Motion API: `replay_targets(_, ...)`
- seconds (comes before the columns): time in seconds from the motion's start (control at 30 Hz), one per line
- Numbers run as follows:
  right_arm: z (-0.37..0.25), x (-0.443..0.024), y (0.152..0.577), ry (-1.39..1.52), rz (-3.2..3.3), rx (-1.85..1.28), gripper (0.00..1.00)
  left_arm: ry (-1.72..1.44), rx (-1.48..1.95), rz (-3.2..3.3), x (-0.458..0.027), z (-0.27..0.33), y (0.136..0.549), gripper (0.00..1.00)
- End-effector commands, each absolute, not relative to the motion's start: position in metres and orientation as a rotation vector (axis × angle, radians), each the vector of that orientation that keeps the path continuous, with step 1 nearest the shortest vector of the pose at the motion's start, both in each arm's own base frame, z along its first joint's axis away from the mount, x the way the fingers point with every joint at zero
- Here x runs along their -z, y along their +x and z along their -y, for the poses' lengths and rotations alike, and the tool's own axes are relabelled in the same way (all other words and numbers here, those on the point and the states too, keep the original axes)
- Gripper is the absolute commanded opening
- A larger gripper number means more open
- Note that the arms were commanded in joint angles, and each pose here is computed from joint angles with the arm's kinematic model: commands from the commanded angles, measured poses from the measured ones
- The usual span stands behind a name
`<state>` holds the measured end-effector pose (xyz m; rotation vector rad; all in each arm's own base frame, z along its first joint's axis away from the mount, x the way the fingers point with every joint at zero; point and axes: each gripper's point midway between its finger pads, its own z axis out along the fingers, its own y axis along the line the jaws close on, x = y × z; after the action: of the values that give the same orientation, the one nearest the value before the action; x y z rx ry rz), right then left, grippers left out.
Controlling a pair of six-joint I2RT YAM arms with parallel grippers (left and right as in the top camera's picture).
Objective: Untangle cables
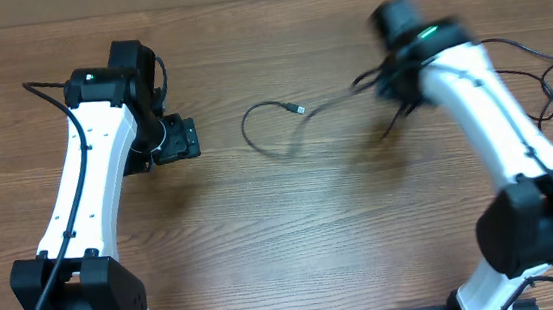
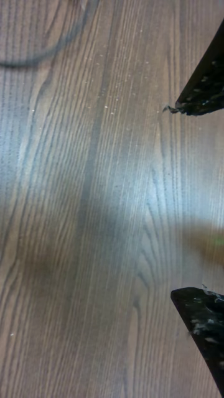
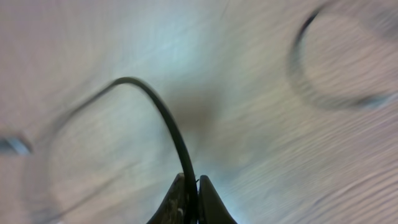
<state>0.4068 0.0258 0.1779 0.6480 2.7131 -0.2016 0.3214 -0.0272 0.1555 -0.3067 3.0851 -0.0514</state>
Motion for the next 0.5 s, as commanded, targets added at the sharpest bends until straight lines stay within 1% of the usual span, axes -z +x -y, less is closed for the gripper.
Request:
replay_targets(0.0,0.038,-0.254,0.422,0.754,-2.492,0.224,0.04,-0.284,0.052,-3.087,-0.156,0.028,0.322,0.88)
replay_targets(0.13,0.106,-0.305,0.426,0.928,-2.293,0.21,0.04,-0.284,0.052,-3.087,-0.156,0.028,0.322,0.88)
replay_targets(0.23,0.145,-0.335,0.426,0.963,-2.193,0.141,0.04,-0.284,0.052,-3.086,-0.156,0.028,0.322,0.89)
replay_targets(0.33,0.184,-0.349,0.415,1.05,-2.104,0.141,0.04,-0.284,0.053,-3.086,-0.156,0.028,0.322,0.88)
replay_targets(0.47,0.231,-0.353,0.395,1.225,-1.985,0.162,0.04,-0.284,0.052,-3.087,-0.156,0.028,0.322,0.88)
